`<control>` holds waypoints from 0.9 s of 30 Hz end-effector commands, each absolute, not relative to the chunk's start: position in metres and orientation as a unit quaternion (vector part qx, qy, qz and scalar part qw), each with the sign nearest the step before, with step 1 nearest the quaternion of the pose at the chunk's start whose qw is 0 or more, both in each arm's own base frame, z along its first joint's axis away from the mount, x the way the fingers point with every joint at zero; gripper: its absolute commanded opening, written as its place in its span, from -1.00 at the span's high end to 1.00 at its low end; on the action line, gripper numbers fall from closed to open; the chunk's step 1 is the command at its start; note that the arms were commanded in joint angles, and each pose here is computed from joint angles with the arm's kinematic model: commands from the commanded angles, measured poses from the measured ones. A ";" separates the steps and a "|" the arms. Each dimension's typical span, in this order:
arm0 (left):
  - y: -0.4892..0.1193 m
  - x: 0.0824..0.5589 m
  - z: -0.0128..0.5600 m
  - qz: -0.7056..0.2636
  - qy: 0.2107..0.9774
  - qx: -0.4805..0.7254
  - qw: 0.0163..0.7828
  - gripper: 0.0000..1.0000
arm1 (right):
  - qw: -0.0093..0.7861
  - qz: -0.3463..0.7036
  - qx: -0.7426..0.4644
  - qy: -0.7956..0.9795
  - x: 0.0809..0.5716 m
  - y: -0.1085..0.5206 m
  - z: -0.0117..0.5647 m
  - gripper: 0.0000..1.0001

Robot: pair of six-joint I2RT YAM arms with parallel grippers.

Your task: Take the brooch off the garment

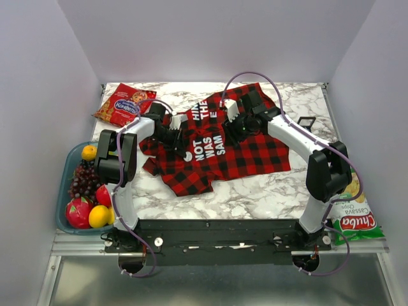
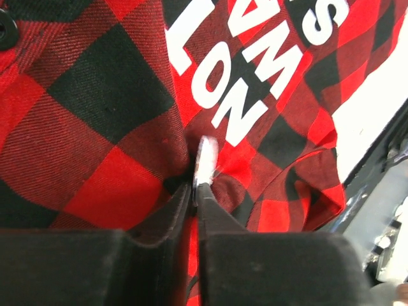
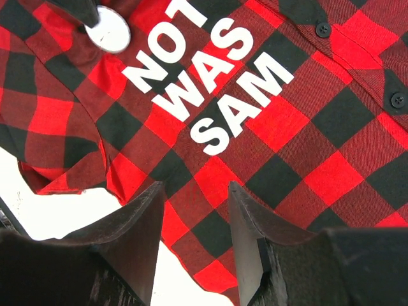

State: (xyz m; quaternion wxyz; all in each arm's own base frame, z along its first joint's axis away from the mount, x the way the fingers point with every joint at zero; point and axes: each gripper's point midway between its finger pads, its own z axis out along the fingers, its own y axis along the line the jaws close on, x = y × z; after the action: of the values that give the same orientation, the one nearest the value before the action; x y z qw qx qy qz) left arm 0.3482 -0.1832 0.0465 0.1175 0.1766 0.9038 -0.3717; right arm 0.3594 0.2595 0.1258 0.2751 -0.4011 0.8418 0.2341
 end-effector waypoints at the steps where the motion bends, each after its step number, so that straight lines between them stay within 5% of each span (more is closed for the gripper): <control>1: -0.182 0.347 0.058 -0.337 0.902 0.239 0.129 0.89 | 0.303 0.220 -0.405 0.834 0.367 0.255 0.141 -0.06; 15: -0.210 0.313 0.070 -0.128 0.767 0.589 0.221 0.99 | 0.314 0.203 -0.413 0.830 0.364 0.248 0.147 -0.06; 27: -0.187 0.370 0.084 0.119 0.620 0.702 0.329 0.98 | 0.311 0.192 -0.412 0.834 0.354 0.235 0.145 -0.06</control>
State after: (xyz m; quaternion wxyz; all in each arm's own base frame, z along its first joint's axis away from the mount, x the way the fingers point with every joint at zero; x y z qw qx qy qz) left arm 0.3217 -0.1934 0.0524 0.2579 0.6776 0.6887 -0.0035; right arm 0.3529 0.2424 0.1402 0.3003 -0.4122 0.8355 0.2043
